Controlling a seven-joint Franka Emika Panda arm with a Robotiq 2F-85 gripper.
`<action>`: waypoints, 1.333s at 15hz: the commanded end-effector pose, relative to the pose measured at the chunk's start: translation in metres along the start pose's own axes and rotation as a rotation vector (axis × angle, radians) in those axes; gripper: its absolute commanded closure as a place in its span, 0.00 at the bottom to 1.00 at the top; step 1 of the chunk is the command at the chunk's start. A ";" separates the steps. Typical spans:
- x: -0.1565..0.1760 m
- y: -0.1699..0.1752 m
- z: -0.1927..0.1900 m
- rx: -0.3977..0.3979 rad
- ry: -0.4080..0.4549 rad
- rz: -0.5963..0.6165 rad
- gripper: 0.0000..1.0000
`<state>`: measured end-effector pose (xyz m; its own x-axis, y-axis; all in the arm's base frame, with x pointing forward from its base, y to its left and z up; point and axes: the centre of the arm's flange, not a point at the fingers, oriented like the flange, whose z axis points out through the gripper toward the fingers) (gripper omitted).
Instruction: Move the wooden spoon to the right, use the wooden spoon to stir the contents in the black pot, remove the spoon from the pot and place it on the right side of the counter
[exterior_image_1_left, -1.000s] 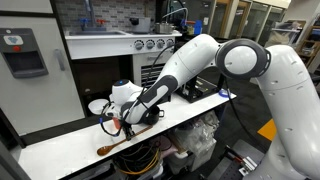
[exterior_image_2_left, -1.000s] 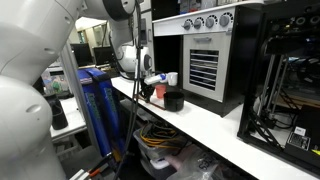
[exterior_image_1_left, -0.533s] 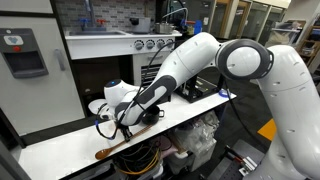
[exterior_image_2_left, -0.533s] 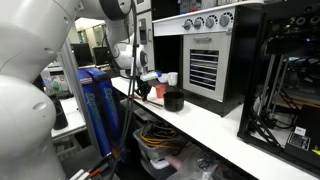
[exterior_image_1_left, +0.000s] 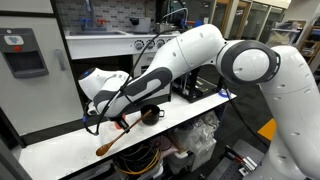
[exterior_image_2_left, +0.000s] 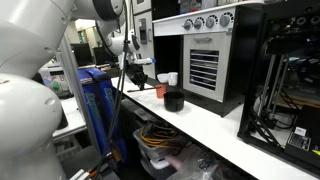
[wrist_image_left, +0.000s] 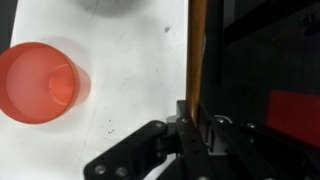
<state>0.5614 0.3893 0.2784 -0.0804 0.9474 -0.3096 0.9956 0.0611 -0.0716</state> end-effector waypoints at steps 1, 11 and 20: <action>-0.002 0.011 -0.036 0.007 -0.145 0.013 0.97; -0.024 0.013 -0.068 0.101 -0.422 0.060 0.97; -0.058 0.023 -0.040 0.138 -0.533 0.115 0.97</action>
<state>0.5803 0.3540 0.3282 -0.0241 0.6755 -0.7370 0.9880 -0.0965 -0.1207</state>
